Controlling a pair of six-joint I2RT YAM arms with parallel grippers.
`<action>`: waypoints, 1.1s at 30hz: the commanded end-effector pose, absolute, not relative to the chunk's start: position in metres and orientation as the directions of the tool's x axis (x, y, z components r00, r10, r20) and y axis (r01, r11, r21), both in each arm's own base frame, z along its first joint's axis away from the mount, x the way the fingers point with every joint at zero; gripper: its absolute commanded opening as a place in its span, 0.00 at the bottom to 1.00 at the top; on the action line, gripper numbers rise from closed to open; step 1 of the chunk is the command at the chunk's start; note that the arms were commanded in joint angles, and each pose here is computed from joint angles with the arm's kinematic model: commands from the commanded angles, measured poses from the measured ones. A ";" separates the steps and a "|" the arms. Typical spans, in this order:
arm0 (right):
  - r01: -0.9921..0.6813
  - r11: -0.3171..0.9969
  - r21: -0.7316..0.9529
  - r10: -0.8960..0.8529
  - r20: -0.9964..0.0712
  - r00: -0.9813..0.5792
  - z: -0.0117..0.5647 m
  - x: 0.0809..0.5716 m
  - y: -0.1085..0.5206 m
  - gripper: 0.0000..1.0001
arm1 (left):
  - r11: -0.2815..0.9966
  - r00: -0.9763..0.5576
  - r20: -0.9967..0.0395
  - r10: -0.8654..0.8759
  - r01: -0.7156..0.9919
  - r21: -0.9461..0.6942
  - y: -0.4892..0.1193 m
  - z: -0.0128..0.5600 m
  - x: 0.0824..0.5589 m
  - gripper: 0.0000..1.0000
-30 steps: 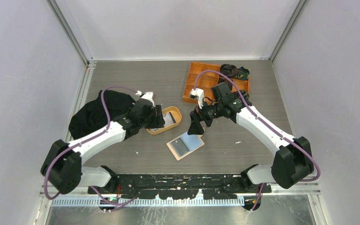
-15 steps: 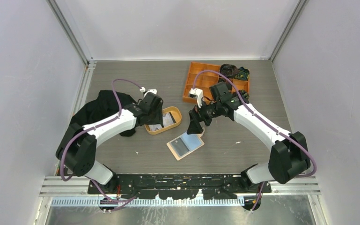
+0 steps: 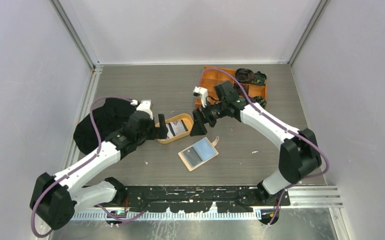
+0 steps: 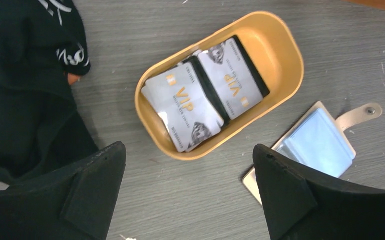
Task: Put the credit cards into the card holder
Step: Pick up the credit card from the storage box.
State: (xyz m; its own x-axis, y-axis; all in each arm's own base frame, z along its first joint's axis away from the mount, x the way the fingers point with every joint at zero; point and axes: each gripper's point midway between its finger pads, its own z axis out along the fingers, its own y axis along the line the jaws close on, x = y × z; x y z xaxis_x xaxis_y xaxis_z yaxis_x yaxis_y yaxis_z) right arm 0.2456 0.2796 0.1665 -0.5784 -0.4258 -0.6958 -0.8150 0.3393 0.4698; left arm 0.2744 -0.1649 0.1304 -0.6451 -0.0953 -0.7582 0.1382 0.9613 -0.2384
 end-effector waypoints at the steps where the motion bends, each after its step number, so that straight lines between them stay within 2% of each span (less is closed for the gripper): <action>1: -0.859 0.309 0.409 -0.384 -0.772 -0.506 0.201 0.273 0.320 0.99 | 0.926 -0.589 -0.785 -0.191 0.157 -0.344 -0.164 0.137 0.274 0.97; 5: -0.827 0.344 0.444 -0.399 -0.728 -0.557 0.195 0.288 0.339 0.99 | 0.905 -0.590 -0.771 -0.241 0.150 -0.398 -0.163 0.131 0.266 0.95; 11: -0.822 0.386 0.419 -0.406 -0.723 -0.560 0.183 0.302 0.341 1.00 | 0.833 -0.585 -0.739 -0.335 0.183 -0.523 -0.176 0.130 0.255 0.89; 16: -0.809 0.406 0.426 -0.401 -0.712 -0.576 0.182 0.311 0.345 1.00 | 0.772 -0.581 -0.721 -0.377 0.233 -0.591 -0.188 0.134 0.249 0.88; 24: -0.810 0.437 0.391 -0.371 -0.742 -0.558 0.183 0.314 0.344 0.99 | 0.733 -0.613 -0.684 -0.395 0.239 -0.637 -0.199 0.131 0.249 0.88; 33: -0.839 0.405 0.363 -0.329 -0.798 -0.504 0.204 0.306 0.361 0.99 | 0.707 -0.621 -0.652 -0.434 0.214 -0.674 -0.204 0.126 0.251 0.88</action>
